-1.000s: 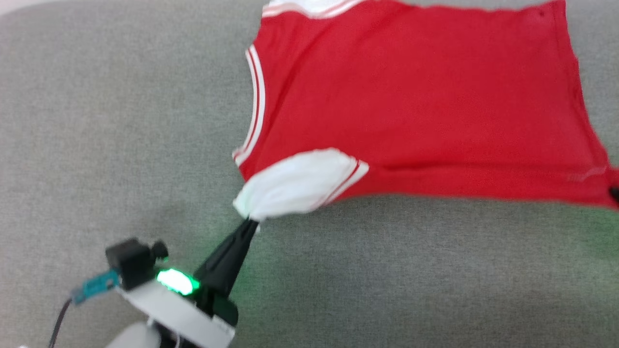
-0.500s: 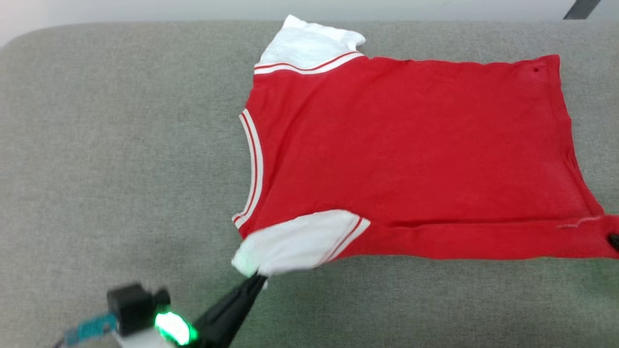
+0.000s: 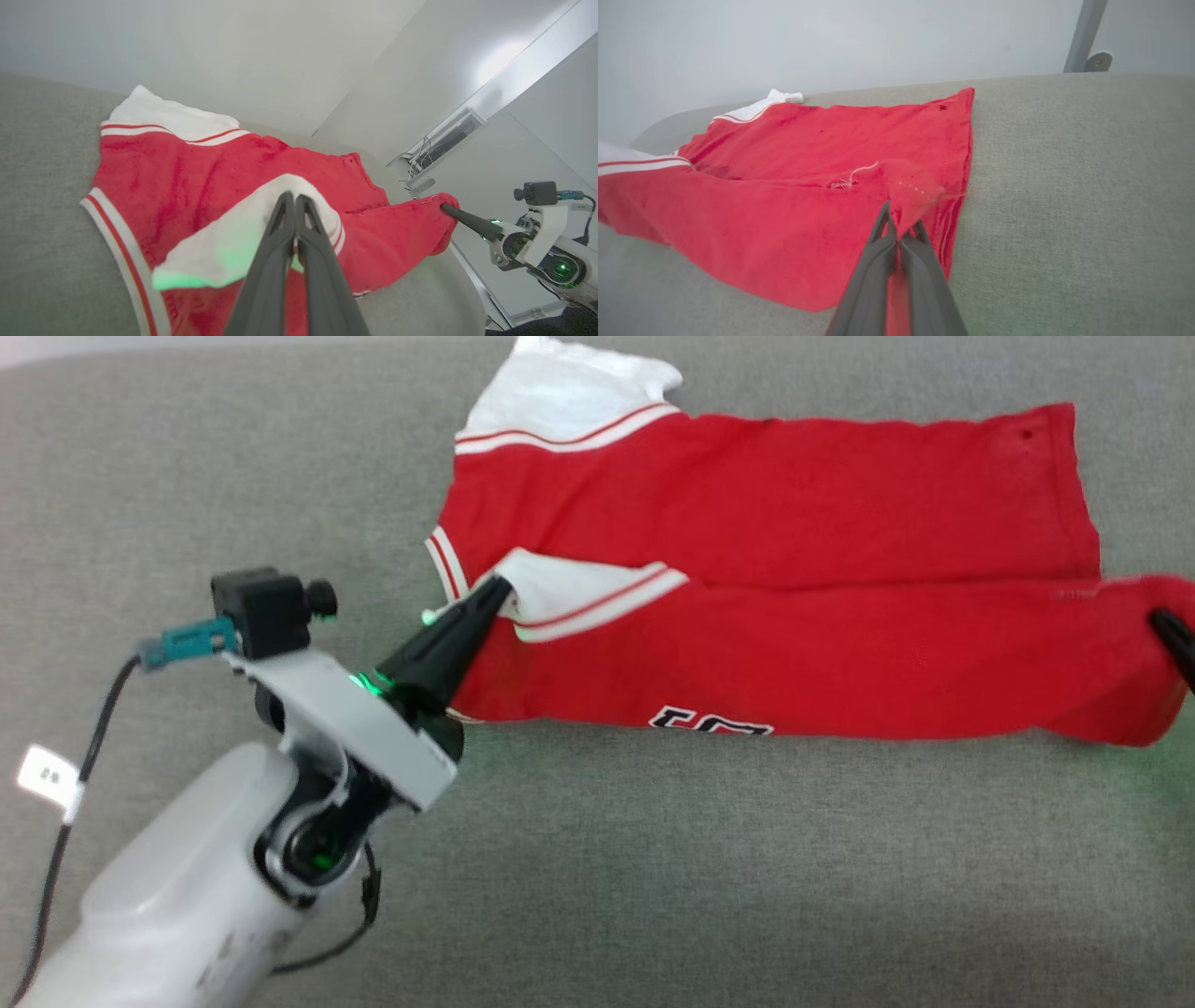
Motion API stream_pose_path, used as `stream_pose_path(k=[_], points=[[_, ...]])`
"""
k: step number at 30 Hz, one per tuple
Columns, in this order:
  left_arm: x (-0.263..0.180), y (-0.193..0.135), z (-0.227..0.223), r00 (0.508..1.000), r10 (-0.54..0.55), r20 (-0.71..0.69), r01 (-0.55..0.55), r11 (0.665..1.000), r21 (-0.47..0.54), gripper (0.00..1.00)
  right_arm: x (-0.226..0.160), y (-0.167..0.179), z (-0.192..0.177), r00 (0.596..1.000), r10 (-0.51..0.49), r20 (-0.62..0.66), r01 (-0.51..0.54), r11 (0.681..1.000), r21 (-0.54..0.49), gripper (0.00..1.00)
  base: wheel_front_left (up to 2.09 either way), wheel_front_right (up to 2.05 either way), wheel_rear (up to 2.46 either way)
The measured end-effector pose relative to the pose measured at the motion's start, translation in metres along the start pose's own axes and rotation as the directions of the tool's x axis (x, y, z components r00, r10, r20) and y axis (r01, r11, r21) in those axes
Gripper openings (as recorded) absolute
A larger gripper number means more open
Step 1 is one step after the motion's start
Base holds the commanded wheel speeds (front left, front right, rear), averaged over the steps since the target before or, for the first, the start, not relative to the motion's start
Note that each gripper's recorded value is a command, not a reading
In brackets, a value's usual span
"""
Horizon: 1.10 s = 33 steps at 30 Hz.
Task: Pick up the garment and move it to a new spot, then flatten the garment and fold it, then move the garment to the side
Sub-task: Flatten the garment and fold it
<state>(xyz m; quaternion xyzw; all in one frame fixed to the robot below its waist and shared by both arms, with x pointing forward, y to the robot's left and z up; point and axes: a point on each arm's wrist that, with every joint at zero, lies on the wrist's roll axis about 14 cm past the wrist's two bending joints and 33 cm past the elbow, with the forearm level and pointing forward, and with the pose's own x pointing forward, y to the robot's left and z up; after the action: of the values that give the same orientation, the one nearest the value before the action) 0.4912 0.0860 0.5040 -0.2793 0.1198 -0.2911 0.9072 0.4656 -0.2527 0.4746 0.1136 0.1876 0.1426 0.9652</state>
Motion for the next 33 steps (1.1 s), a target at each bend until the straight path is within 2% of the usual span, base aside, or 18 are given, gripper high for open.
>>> stream_pose_path(k=[4,8,12,17,18,19,20,21,26,29,33], points=[[0.017,0.029,-0.013,0.997,0.074,-0.022,-0.074,0.997,-0.010,0.00,0.020,-0.010,-0.003,0.999,-0.042,0.021,0.041,0.998,0.048,0.00,0.00,0.00,0.00],[0.029,0.056,-0.025,0.990,0.137,-0.036,-0.137,0.991,-0.005,0.00,0.036,-0.021,-0.019,0.997,-0.078,-0.011,0.079,0.996,0.047,0.00,0.00,0.00,0.00],[0.036,0.068,-0.049,0.983,0.155,-0.101,-0.154,0.988,0.014,0.00,0.048,-0.025,-0.033,0.996,-0.086,-0.031,0.087,0.995,0.043,0.00,0.00,0.00,0.00],[0.037,0.079,-0.056,0.976,0.180,-0.119,-0.176,0.983,0.044,0.00,0.054,-0.027,-0.046,0.994,-0.092,-0.056,0.092,0.996,0.011,0.00,0.00,0.00,0.00],[0.037,0.079,-0.057,0.975,0.182,-0.127,-0.176,0.983,0.057,0.03,0.054,-0.027,-0.046,0.994,-0.090,-0.056,0.090,0.996,-0.001,0.02,0.00,0.00,0.00],[0.036,0.079,-0.057,0.975,0.182,-0.126,-0.174,0.982,0.071,0.45,0.054,-0.026,-0.046,0.995,-0.089,-0.051,0.088,0.996,-0.013,0.33,0.00,0.00,0.00],[0.035,0.079,-0.055,0.975,0.185,-0.124,-0.176,0.981,0.082,0.93,0.053,-0.026,-0.044,0.995,-0.089,-0.041,0.088,0.996,-0.023,0.76,0.00,0.00,0.00],[0.033,0.080,-0.053,0.975,0.188,-0.120,-0.177,0.979,0.096,1.00,0.052,-0.025,-0.041,0.996,-0.089,-0.026,0.088,0.996,-0.029,1.00,0.00,0.00,0.00],[0.015,0.082,-0.030,0.974,0.201,-0.104,-0.181,0.968,0.174,1.00,0.043,-0.021,-0.021,0.995,-0.080,0.054,0.083,0.995,-0.057,1.00,0.00,0.00,0.00],[0.001,0.083,-0.019,0.964,0.217,-0.154,-0.176,0.954,0.241,1.00,0.033,-0.018,-0.011,0.993,-0.075,0.093,0.081,0.995,-0.058,1.00,0.00,0.00,0.00],[-0.013,0.075,-0.014,0.934,0.241,-0.262,-0.170,0.949,0.265,1.00,0.022,-0.011,0.000,0.989,-0.061,0.133,0.069,0.996,-0.057,1.00,0.00,0.00,0.00]])
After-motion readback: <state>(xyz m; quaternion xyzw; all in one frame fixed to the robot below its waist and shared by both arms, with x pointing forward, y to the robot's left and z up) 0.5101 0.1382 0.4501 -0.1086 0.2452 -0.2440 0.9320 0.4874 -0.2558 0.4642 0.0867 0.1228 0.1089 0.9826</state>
